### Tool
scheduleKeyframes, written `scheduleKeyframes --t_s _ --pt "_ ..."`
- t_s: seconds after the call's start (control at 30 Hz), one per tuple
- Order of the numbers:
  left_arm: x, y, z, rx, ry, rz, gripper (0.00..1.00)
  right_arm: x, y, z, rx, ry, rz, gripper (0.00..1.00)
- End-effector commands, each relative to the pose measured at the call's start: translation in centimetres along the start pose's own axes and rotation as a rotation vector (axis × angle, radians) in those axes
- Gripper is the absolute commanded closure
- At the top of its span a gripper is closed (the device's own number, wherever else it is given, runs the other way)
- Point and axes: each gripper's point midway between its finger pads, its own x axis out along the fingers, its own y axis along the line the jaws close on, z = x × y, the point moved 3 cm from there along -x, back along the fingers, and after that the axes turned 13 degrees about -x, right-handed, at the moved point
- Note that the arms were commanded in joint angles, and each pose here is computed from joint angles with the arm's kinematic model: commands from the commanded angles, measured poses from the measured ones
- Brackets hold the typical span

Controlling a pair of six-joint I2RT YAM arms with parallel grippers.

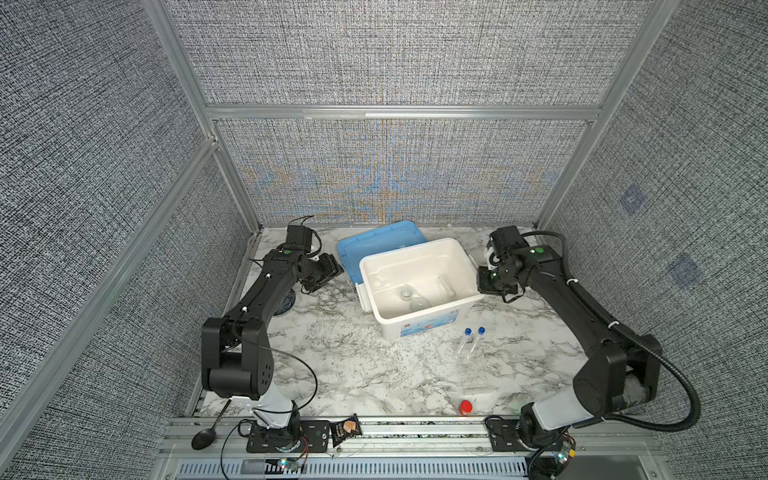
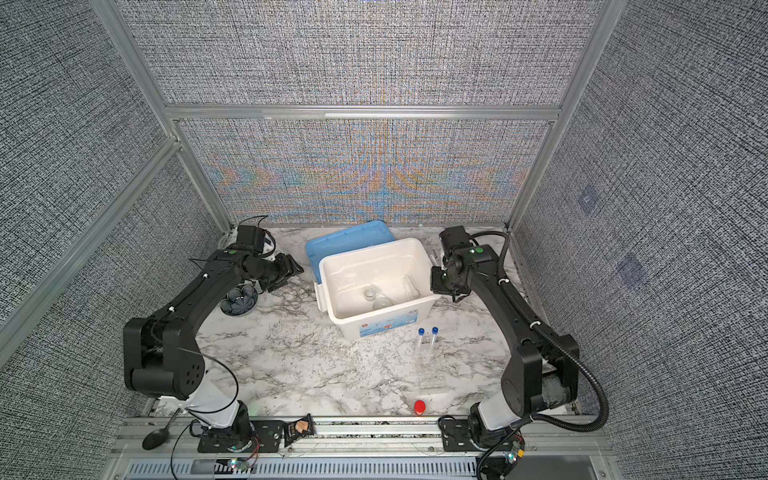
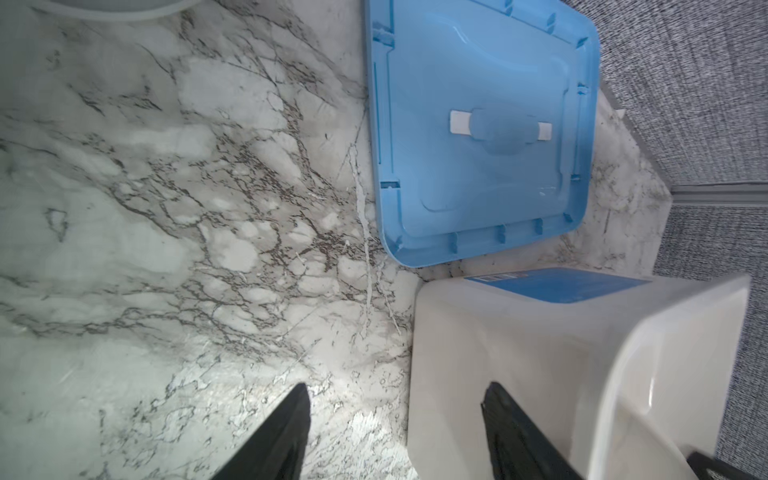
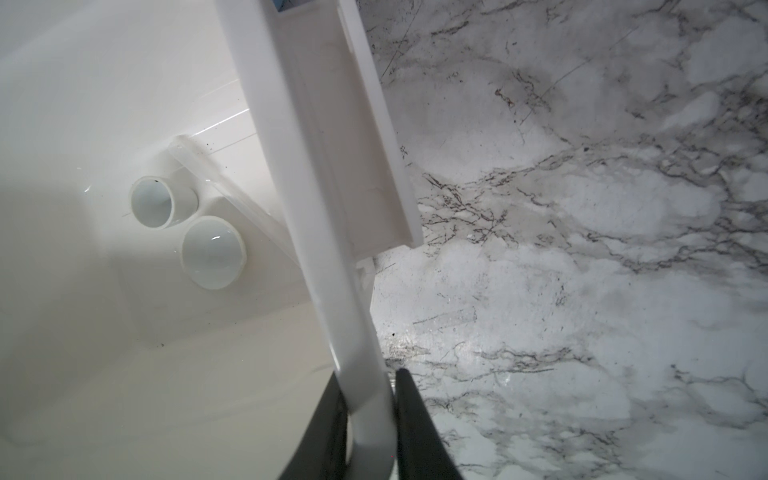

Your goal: Organize the chemistry lab equipment

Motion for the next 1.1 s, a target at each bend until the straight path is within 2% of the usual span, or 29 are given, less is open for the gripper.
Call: scheduleKeyframes --t_s 0.0,0.3,0.43,0.5,0.57,0.77,0.9,1.07 --pt "1.3 0.5 1.2 0.015 -0.036 0.042 0.33 -0.4 0.3 -0.1 0.137 -0.036 0.033 0.79" --pt "4.8 0.9 2.5 0.022 -0.032 0.135 0.34 -0.9 1.3 -0.6 0.179 -0.037 0.110 0.82" --pt "6.8 0.3 2.6 0.040 -0.015 0.159 0.37 -1.6 2.0 -0.4 0.172 -0.054 0.157 0.71" --pt "7.5 0.2 2.8 0.049 -0.016 0.189 0.39 -2.6 1.9 -0.2 0.164 -0.078 0.151 0.63" --pt "8.8 0.7 2.9 0.045 -0.001 0.219 0.42 -3.7 1.6 0.2 0.160 -0.111 0.136 0.60" --pt "12.0 1.0 3.3 0.053 0.044 0.248 0.48 -6.9 0.3 1.3 0.142 -0.224 0.101 0.55" --pt "13.8 0.2 3.2 0.055 0.101 0.221 0.52 -8.7 -0.2 1.9 0.139 -0.296 0.098 0.54" --pt "15.0 0.0 3.3 0.088 0.117 0.251 0.57 -10.5 -0.5 2.4 0.123 -0.344 0.094 0.54"
